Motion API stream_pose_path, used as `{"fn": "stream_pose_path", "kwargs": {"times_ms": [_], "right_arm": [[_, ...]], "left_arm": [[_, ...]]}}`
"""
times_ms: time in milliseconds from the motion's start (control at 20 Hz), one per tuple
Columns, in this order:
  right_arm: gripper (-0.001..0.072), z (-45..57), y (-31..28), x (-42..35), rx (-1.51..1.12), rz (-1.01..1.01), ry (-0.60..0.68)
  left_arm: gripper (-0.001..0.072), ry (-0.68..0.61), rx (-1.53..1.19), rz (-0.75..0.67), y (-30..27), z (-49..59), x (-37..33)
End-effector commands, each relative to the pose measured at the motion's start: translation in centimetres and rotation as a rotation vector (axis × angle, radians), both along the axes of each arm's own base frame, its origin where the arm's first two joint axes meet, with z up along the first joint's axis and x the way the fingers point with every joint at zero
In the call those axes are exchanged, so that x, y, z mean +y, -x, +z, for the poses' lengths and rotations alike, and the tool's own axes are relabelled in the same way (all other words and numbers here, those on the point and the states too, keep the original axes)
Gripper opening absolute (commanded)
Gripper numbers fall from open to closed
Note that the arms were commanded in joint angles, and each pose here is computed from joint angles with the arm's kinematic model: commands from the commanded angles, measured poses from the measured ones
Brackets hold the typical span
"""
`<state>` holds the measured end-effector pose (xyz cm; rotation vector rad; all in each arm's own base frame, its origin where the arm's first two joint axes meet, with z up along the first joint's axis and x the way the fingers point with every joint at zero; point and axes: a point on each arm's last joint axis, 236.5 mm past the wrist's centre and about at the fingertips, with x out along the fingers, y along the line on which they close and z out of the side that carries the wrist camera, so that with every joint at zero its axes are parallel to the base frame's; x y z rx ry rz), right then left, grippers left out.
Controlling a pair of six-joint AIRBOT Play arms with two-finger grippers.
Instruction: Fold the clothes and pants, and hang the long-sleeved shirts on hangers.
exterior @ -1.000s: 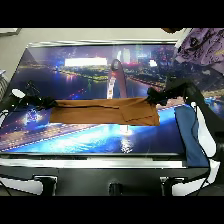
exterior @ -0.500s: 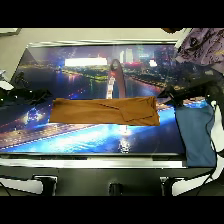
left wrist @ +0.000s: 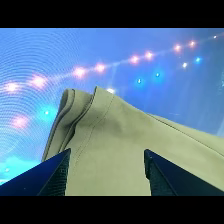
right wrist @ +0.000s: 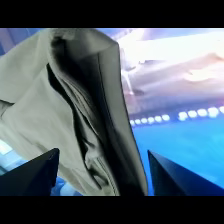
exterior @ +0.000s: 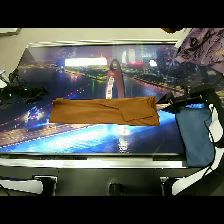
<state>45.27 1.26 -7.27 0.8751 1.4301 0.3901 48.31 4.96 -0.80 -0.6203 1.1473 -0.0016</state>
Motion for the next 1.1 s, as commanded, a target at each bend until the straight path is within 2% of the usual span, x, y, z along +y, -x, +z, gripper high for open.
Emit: {"fn": "stream_pose_path", "kwargs": {"times_ms": [0,100,200,300,350,450,500,550,600,800,850,950,1000,1050], "right_arm": [[0.0622,-0.8,-0.4,2.0,-0.006,0.024,-0.041],[0.0615,-1.2,-0.5,3.9,-0.013,0.063,-0.026],[0.0571,-1.6,-0.4,6.2,-0.017,0.111,-0.009],[0.0432,-2.3,-0.5,7.9,-0.03,0.148,0.027],[0.0391,-2.5,-0.6,8.4,-0.037,0.158,0.041],[0.0388,-2.3,-0.7,8.7,-0.038,0.152,0.042],[0.0309,-2.1,-0.8,8.5,-0.043,0.151,0.047],[0.0131,-1.8,-0.7,8.2,-0.053,0.16,0.07],[0.0027,-1.3,-0.7,7.9,-0.063,0.165,0.094],[0.0026,3.4,-0.8,4.6,-0.096,0.088,0.275],[0.0026,5.1,-0.5,3.8,-0.109,0.074,0.319],[0.0026,8.8,0.4,2.6,-0.151,0.047,0.393],[0.0026,10.7,0.9,2.0,-0.168,0.021,0.424],[0.0026,12.3,1.4,1.7,-0.182,0.001,0.443]], "left_arm": [[0.0526,0.0,-0.001,0.001,0.0,0.1,0.0],[0.0526,-0.001,-0.002,0.001,0.0,0.1,0.0],[0.0526,-0.001,-0.002,0.0,0.0,0.1,0.0],[0.0526,0.0,-0.002,-0.001,0.0,0.1,-0.1],[0.0526,0.0,-0.001,-0.002,0.0,0.1,-0.1],[0.0526,0.003,0.006,-0.006,0.2,0.1,-0.2],[0.0526,0.003,0.007,-0.006,0.2,0.0,-0.2],[0.0525,0.005,0.008,-0.007,0.2,0.0,-0.2],[0.0525,0.02,0.008,-0.008,0.2,0.2,-0.5],[0.0509,0.079,-0.004,-0.068,-0.4,0.6,-5.2],[0.0411,0.083,0.004,-0.104,-0.4,0.4,-7.3],[0.0096,0.103,0.006,-0.168,-0.6,-0.2,-12.5],[0.0016,0.134,-0.002,-0.2,-0.8,-0.3,-15.6],[0.0015,0.181,-0.004,-0.218,-0.9,-0.6,-19.3]]}}
